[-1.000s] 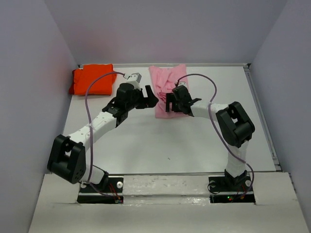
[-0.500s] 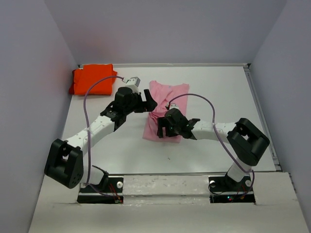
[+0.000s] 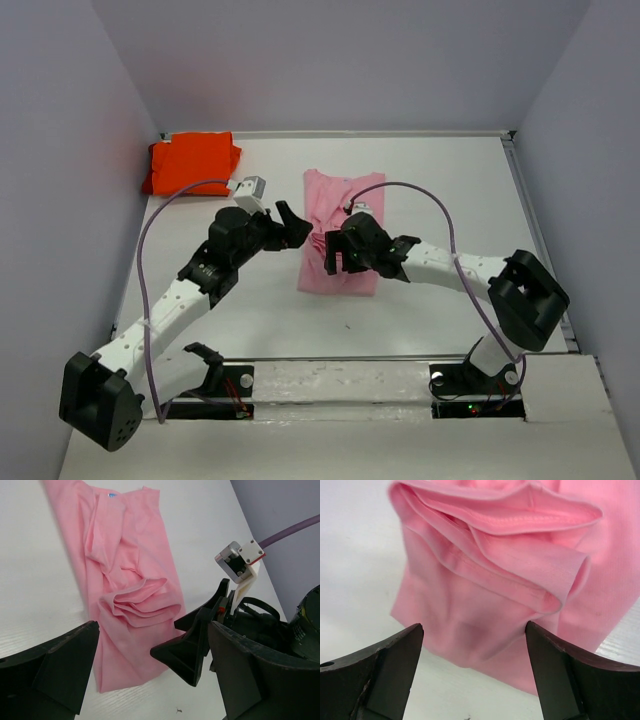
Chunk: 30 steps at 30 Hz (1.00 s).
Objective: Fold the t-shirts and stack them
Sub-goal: Fold the folded rectangular tshirt in 1/3 of the way
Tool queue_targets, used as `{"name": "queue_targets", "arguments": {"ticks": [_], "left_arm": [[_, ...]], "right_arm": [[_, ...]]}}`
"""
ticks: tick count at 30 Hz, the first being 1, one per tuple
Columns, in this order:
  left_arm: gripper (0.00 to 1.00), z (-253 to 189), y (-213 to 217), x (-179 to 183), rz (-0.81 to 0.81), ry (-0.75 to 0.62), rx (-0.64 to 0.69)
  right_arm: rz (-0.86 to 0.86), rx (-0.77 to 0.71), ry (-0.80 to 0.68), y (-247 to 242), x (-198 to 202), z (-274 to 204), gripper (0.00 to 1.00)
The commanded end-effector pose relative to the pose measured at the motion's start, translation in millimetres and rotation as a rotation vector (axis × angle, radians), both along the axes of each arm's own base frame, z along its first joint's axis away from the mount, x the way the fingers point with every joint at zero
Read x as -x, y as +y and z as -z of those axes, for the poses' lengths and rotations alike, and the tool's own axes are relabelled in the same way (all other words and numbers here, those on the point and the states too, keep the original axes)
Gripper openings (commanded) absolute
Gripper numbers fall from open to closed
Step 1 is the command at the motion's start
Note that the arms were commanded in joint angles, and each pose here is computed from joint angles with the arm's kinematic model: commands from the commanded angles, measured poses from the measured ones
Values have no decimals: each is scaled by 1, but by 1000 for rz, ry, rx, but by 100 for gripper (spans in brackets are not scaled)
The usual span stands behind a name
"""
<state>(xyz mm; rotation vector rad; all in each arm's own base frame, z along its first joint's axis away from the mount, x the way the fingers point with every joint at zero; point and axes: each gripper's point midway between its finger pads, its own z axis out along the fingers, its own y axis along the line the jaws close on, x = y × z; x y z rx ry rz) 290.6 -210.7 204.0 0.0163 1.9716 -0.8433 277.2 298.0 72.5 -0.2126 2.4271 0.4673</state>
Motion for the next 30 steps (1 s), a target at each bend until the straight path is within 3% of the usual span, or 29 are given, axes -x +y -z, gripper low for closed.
{"name": "queue_targets", "arguments": {"ticks": [1, 8, 15, 24, 30], "left_arm": [[99, -23, 16, -3, -60, -68, -50], [99, -59, 20, -14, -65, -141, -112], [99, -116, 55, -59, -202, -240, -285], [99, -76, 79, -78, -261, -198, -245], [99, -73, 83, -76, -245, -193, -209]], "right_arm": [[-42, -74, -66, 17, -10, -41, 88], [-72, -81, -55, 30, -15, -41, 88], [-97, -103, -73, 33, -13, -60, 88], [-120, -116, 14, 42, 0, -21, 87], [-115, -105, 54, 44, 1, 5, 87]]}}
